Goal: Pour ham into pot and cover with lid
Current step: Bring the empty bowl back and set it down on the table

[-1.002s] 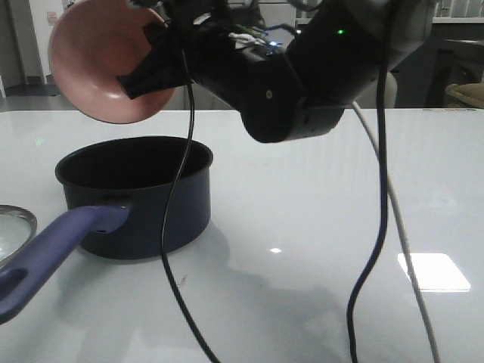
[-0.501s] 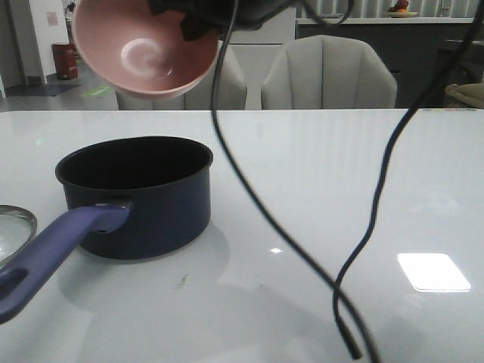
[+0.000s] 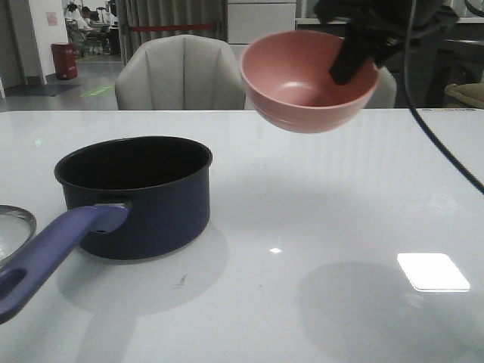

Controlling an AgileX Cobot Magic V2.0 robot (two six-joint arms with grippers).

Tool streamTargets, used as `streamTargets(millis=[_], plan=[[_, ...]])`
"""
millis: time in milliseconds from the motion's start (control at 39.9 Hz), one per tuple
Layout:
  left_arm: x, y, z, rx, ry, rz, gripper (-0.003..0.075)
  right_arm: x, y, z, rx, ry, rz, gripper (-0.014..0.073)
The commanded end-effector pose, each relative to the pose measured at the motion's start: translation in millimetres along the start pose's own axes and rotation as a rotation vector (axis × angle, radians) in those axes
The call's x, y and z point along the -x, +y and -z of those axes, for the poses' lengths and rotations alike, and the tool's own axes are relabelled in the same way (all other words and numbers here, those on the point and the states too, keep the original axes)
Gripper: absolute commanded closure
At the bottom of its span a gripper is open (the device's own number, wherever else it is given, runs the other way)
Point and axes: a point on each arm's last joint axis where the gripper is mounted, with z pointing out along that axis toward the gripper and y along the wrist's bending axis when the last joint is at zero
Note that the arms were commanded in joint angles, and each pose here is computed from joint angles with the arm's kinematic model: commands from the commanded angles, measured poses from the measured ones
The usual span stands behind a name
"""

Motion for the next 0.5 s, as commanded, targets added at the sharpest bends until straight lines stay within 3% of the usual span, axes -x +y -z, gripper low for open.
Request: streamTargets(millis=[0,225,476], plan=[[14,-2,2,-0.022,-0.086,0.008,0.0209,7,-14,13,-0.015,-0.017,-0.039,0.0456],[14,-2,2,-0.022,-0.086,0.008,0.0209,-14,-37,-24,-0.02,0.128,-0.098,0.0456],[14,-2,2,-0.022,-0.086,0.008,0.0209,-29,-44,-50,-0.019,0.239,-0.094,0.0456]])
